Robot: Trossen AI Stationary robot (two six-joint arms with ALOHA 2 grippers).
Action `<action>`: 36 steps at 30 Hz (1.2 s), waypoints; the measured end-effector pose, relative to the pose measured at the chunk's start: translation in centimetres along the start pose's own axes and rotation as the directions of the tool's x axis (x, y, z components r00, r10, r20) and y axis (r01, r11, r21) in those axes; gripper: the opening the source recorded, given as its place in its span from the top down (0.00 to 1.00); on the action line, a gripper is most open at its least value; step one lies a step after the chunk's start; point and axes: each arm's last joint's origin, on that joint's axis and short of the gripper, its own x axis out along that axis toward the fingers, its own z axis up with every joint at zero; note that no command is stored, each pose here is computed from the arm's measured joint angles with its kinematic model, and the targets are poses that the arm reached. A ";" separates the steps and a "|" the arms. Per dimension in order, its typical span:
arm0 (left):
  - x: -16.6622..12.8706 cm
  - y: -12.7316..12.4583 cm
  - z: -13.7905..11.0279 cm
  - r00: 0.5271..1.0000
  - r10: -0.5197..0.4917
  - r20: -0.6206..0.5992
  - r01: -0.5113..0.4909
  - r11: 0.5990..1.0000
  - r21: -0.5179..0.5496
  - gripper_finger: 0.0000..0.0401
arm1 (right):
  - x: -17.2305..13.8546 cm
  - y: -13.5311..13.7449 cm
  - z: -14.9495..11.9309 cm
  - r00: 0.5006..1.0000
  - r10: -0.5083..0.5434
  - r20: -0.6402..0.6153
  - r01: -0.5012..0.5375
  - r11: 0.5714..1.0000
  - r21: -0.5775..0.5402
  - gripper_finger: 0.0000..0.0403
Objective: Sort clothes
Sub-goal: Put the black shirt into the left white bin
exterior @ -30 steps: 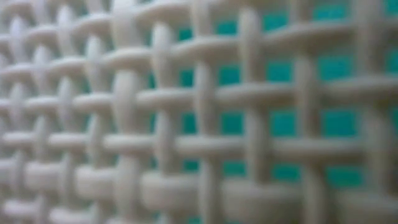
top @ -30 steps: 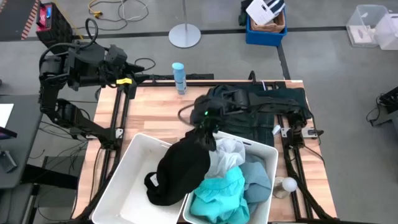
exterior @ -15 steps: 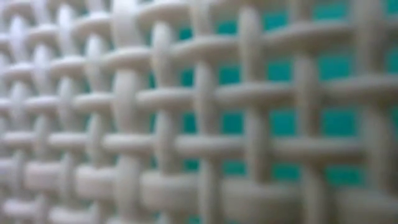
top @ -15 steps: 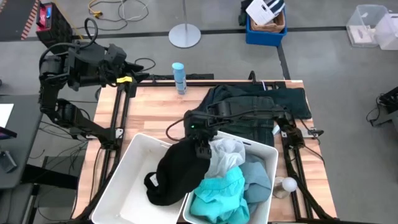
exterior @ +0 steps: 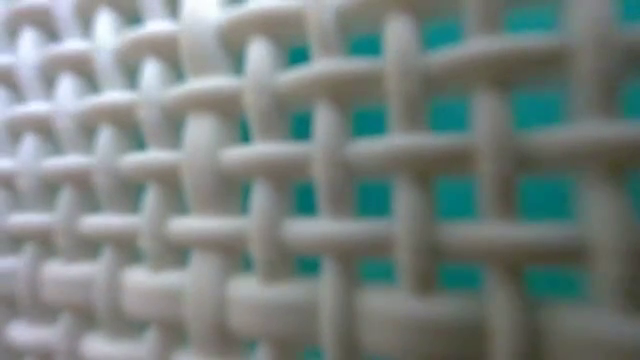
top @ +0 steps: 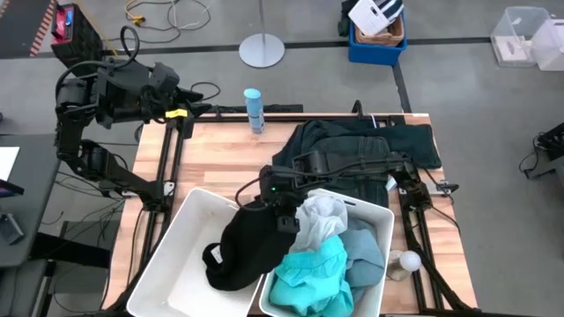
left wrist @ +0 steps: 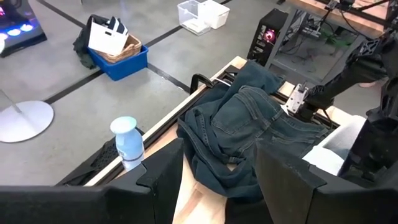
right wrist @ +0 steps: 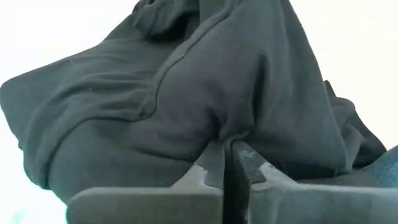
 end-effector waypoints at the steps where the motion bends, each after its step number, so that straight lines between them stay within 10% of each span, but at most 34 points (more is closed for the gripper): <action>1: 0.0 0.0 0.0 1.000 0.000 0.000 0.000 1.000 0.004 0.53 | 0.0 0.0 0.0 1.000 0.001 0.004 -0.001 1.000 0.010 0.96; 12: 0.0 0.0 0.0 1.000 0.001 -0.001 -0.001 1.000 0.018 0.53 | -4.7 1.7 2.6 0.914 0.170 0.370 -0.153 0.985 -0.073 0.99; 23: 0.0 0.0 0.0 1.000 0.001 0.000 -0.001 0.998 0.055 0.53 | -6.1 5.3 7.2 0.478 0.522 0.706 -0.397 0.846 -0.356 1.00; 29: 0.0 0.0 0.0 1.000 0.001 0.000 -0.001 0.997 0.078 0.53 | -4.1 6.8 8.2 0.272 0.734 0.622 -0.577 0.642 -0.505 1.00; 32: 0.0 0.0 0.0 1.000 0.001 0.000 -0.001 0.997 0.079 0.53 | -2.7 7.1 8.1 0.287 0.774 0.564 -0.661 0.586 -0.468 1.00; 36: 0.0 0.0 0.0 1.000 0.001 0.000 -0.001 0.996 0.090 0.53 | -0.9 6.4 7.8 0.440 0.696 0.567 -0.690 0.666 -0.282 0.96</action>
